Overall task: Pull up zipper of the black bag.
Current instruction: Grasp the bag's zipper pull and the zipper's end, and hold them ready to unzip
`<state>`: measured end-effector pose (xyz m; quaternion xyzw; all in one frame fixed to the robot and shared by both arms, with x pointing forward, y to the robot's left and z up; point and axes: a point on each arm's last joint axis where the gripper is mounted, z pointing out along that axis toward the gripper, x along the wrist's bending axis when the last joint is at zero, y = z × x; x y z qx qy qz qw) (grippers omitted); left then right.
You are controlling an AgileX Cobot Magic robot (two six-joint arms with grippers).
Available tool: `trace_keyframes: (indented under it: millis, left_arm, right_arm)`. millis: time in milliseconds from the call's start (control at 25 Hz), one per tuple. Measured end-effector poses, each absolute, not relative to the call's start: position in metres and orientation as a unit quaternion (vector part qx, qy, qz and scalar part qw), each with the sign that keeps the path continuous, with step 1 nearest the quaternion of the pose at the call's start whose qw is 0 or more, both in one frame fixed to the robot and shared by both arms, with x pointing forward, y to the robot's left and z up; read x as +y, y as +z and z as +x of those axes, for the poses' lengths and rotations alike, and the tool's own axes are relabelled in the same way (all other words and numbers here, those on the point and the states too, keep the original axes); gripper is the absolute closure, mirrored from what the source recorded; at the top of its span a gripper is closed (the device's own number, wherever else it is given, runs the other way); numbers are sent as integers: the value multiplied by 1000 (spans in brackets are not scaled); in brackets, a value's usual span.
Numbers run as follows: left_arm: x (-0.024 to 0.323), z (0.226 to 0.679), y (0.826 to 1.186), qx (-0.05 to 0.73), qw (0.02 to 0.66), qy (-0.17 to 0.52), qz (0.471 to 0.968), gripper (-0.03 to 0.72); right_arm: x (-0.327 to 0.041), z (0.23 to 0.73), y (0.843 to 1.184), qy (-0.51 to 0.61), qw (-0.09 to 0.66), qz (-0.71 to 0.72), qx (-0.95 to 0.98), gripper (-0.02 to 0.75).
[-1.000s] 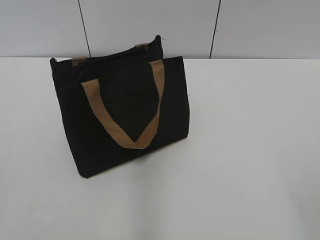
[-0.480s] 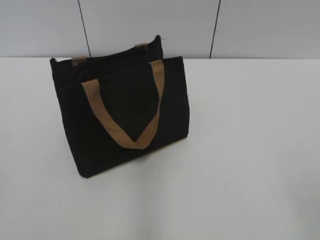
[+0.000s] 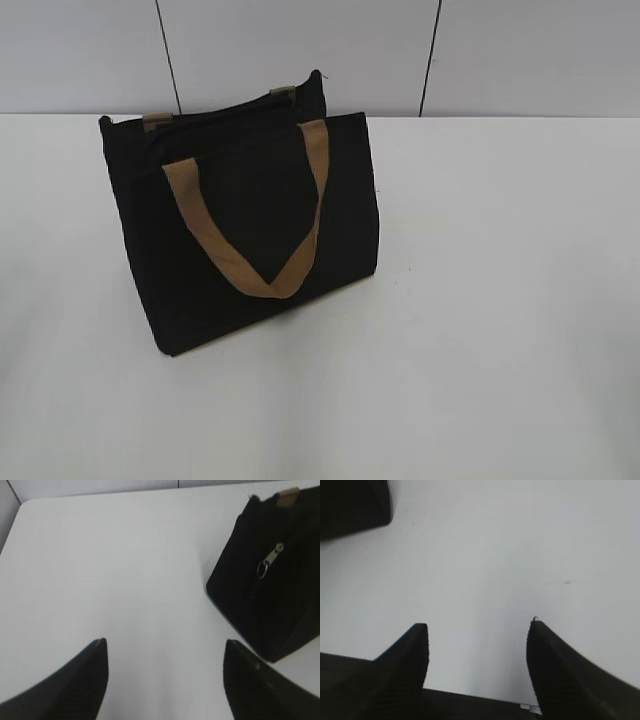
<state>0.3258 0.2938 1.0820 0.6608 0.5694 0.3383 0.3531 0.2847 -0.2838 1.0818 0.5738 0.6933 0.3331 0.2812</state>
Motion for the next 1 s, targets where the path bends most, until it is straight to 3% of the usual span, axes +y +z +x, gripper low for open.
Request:
trace_keyframes:
  millis: [160,440,1000]
  left_arm:
    - [288,365,1076,563,366,316,670,151]
    - [275,422,1041,499,348,260,750,150]
    - [261,484,976,431,357,221,799,150]
  right_arm:
    - [-285,296,1093,329,274,577,695,269]
    - [-287,319,1103,319,259,584,700,269]
    - [-280,334,1100,320,222,562,730,269]
